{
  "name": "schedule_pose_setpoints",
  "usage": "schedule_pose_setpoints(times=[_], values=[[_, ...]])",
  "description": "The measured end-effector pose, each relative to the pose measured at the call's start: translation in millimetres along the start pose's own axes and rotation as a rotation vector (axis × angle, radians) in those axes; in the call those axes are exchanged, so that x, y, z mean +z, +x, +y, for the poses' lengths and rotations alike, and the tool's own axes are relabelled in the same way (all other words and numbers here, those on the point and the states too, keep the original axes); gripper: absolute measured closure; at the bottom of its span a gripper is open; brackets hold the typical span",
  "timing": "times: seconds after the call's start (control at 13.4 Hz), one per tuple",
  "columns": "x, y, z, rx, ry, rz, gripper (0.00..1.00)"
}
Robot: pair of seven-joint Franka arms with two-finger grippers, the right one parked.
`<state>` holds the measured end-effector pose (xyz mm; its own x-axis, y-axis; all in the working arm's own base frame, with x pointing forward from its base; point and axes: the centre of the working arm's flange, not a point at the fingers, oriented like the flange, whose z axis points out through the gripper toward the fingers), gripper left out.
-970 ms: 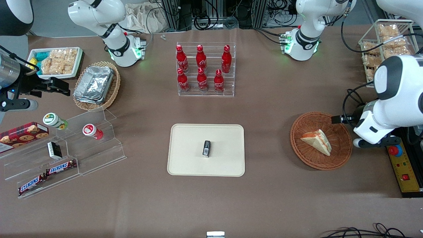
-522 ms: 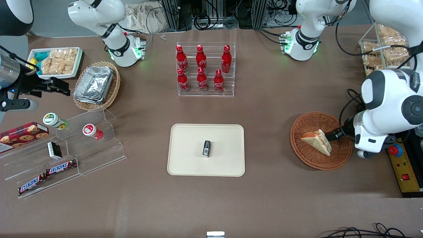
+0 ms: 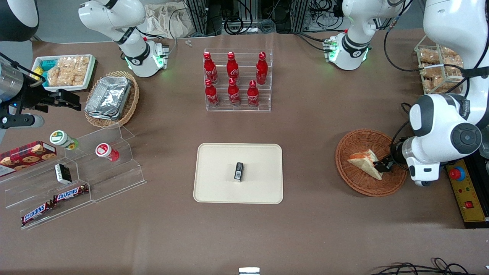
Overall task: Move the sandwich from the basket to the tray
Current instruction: 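Lower the open left gripper over the wrapped sandwich in the basket, then close the left gripper on the sandwich and lift it from the basket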
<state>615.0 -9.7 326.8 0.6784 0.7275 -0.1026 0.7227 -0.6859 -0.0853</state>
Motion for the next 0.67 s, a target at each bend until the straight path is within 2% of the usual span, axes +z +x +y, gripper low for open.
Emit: schedule_pose_setpoints(times=[0.22,0.52,0.67], values=[[21,-3,-4,-0.060,-0.021,0.009,0.06],[23,-2,-2,-0.118,-0.055,0.030,0.04],[29,-4,-3,-0.132,-0.052,0.023,0.04]])
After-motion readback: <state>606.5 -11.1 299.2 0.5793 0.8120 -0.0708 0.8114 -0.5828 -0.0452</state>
